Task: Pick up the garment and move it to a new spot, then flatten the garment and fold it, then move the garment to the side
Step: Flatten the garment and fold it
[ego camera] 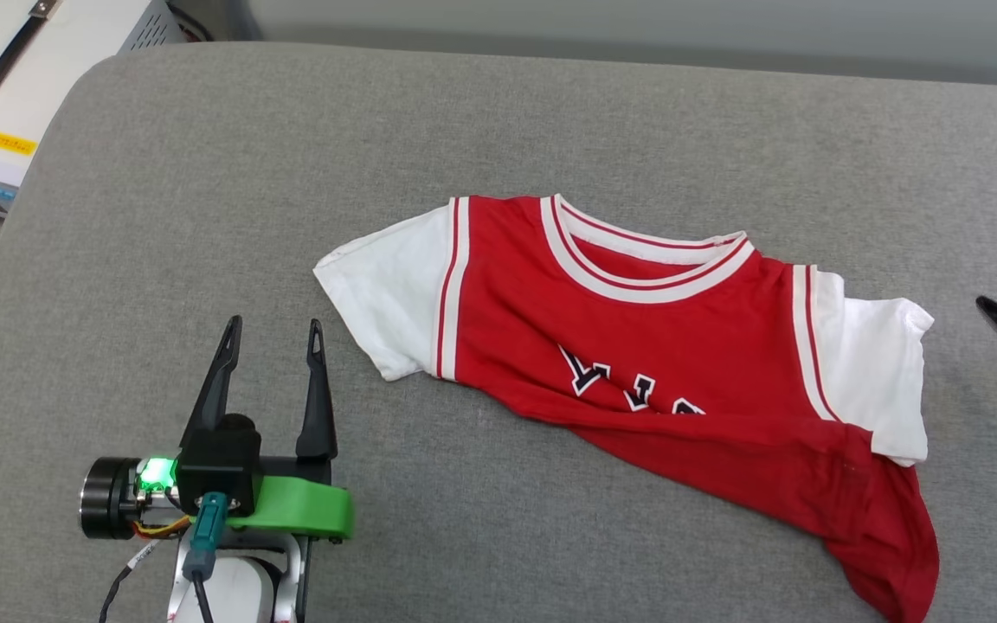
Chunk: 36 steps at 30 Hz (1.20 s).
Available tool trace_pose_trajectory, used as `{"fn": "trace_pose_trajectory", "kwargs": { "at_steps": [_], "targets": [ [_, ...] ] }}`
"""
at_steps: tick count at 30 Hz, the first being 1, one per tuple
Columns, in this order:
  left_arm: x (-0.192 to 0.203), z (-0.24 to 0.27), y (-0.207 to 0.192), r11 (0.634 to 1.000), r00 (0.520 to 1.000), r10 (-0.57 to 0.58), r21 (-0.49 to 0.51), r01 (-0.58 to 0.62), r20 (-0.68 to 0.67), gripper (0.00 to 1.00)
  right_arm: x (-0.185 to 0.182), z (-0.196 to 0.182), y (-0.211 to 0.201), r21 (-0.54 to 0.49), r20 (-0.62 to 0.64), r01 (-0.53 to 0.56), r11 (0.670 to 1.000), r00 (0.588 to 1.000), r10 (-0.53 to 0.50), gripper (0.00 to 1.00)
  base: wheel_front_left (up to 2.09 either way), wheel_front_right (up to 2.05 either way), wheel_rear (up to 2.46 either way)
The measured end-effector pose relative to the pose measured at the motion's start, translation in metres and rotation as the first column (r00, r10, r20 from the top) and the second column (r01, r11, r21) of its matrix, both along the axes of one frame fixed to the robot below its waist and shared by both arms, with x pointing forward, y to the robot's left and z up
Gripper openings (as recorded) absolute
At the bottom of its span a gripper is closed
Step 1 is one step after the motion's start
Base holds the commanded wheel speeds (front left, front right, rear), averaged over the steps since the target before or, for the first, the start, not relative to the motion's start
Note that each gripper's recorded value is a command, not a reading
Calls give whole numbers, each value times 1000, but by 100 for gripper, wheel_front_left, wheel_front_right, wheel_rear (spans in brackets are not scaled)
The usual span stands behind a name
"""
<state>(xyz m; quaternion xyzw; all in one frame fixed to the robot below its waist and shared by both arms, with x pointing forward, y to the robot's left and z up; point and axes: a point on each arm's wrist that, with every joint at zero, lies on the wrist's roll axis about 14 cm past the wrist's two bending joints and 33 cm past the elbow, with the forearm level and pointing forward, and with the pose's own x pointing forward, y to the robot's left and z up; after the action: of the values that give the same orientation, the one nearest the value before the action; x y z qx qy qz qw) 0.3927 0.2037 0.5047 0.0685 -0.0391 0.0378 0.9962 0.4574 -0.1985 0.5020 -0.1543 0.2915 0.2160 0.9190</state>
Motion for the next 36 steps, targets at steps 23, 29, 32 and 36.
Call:
{"fn": "trace_pose_trajectory", "kwargs": {
  "at_steps": [23,29,32,36],
  "targets": [
    [16,-22,11,999,997,46,9,-46,-56,100,2,-147,25,-76,-427,-81,994,903,41,0,0,0,0],
    [24,1,7,999,1000,-25,37,25,8,100,31,-101,-15,-16,-204,78,997,976,-79,0,0,0,0],
    [35,17,1,995,995,-88,51,85,48,100,40,-84,-38,-18,-138,140,990,980,-142,0,0,0,0],
    [54,29,-7,981,979,-192,53,189,66,100,41,-74,-51,-22,-96,174,984,980,-176,0,0,0,0]
  ]
}}
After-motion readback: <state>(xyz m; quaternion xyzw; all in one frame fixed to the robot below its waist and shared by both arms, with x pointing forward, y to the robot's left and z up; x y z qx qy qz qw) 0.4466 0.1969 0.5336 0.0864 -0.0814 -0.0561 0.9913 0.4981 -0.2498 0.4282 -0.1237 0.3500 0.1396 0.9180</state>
